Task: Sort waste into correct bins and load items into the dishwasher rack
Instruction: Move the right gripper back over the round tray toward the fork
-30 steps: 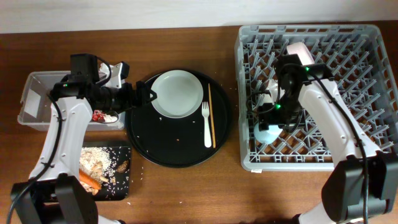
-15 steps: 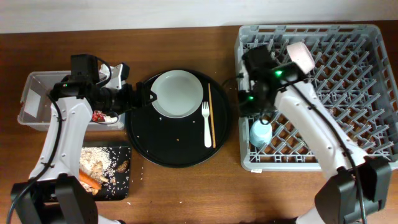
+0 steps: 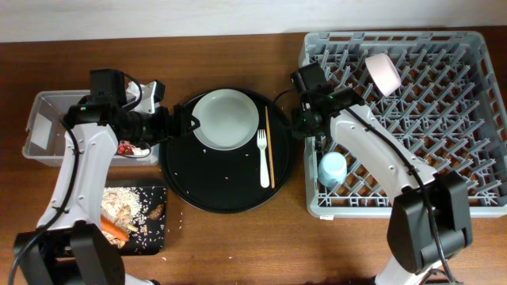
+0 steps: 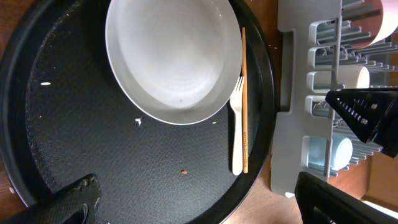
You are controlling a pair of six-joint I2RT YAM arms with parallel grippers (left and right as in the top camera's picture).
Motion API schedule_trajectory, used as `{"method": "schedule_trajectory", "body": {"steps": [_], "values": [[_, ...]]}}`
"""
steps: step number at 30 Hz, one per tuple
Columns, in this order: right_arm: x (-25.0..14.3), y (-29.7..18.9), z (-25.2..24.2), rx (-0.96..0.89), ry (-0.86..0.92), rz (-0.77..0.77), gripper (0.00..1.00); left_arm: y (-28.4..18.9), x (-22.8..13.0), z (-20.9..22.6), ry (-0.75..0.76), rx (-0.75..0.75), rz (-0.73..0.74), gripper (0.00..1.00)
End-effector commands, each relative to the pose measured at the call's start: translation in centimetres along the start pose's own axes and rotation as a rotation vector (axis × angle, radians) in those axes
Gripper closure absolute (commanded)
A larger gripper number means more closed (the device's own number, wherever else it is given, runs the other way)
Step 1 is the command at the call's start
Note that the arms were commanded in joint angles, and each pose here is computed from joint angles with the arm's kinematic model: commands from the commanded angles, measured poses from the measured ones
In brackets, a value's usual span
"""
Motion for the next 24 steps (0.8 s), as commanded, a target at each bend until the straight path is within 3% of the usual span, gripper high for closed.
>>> {"method": "schedule_trajectory", "body": {"steps": [1, 5, 8, 10, 17, 19, 22, 23, 24], "values": [[-0.4, 0.8, 0.1, -0.030, -0.003, 0.017, 0.56, 0.1, 0.0, -0.1, 0.008, 0.002, 0.002, 0.01], [-1.6, 1.8, -0.1, -0.038, -0.009, 0.049, 0.58, 0.1, 0.0, -0.1, 0.008, 0.002, 0.002, 0.01], [-1.8, 1.9, -0.1, -0.039, -0.010, 0.055, 0.76, 0.1, 0.0, -0.1, 0.008, 0.002, 0.002, 0.01], [-2.0, 1.9, -0.2, -0.042, -0.011, 0.066, 0.82, 0.1, 0.0, -0.1, 0.008, 0.002, 0.002, 0.01], [-2.9, 1.8, -0.4, -0.058, -0.021, 0.120, 0.84, 0.1, 0.0, -0.1, 0.008, 0.002, 0.002, 0.01], [-3.1, 1.7, -0.5, -0.060, -0.023, 0.129, 0.91, 0.1, 0.0, -0.1, 0.008, 0.002, 0.002, 0.01], [-3.3, 1.7, -0.5, -0.063, -0.025, 0.141, 0.91, 0.1, 0.0, -0.1, 0.008, 0.002, 0.002, 0.01], [-3.3, 1.7, -0.5, -0.063, -0.025, 0.141, 0.83, 0.1, 0.0, -0.1, 0.008, 0.002, 0.002, 0.01], [-3.3, 1.7, -0.5, -0.063, -0.025, 0.139, 0.67, 0.1, 0.0, -0.1, 0.008, 0.002, 0.002, 0.01]]}}
Point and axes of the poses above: each gripper's point midway between its finger pads, its own y axis out along the fingers, its own z axis along the line the jaws close on, x = y × z, the point moved 7 cm from there along -y, back along the fingers, and after that the axes turned 2 degrees about -y, right-handed, at the moved point
